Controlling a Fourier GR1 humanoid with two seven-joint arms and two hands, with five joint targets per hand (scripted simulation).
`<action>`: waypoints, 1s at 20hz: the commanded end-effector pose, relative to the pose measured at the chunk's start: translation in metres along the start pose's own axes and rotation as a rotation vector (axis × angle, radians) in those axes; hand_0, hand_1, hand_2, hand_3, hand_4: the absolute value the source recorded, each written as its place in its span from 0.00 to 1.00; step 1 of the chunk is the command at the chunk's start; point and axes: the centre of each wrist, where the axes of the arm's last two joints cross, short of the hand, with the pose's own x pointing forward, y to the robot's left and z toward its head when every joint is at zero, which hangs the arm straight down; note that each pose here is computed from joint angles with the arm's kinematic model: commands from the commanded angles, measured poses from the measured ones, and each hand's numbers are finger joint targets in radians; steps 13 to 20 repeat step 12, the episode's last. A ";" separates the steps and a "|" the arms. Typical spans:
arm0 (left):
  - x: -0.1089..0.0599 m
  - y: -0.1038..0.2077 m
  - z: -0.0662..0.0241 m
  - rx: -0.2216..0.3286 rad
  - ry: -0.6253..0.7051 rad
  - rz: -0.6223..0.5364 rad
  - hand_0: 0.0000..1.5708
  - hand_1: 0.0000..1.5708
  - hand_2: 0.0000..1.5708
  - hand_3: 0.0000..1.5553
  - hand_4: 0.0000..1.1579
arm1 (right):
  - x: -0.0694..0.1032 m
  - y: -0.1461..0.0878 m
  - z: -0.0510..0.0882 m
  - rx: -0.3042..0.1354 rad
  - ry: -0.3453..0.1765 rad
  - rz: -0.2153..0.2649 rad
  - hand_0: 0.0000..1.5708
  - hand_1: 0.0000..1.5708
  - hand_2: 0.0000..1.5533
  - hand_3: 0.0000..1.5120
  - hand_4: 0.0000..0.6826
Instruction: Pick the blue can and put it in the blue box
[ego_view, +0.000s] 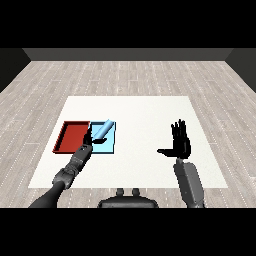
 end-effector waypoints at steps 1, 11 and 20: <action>0.023 0.007 -0.0056 0.190 -0.209 0.129 0.00 0.00 0.00 0.00 0.00 | 0.008 0.003 -0.001 0.008 -0.019 -0.009 0.00 0.00 0.00 0.00 0.00; 0.039 0.000 0.0271 -0.048 -0.794 0.475 0.00 0.00 0.00 0.00 0.00 | 0.004 0.010 0.003 0.033 0.043 0.061 0.00 0.00 0.00 0.00 0.00; 0.026 0.015 0.0272 -0.081 -0.794 0.494 0.00 0.00 0.00 0.00 0.00 | 0.002 -0.004 0.019 0.031 0.042 0.045 0.00 0.00 0.00 0.00 0.00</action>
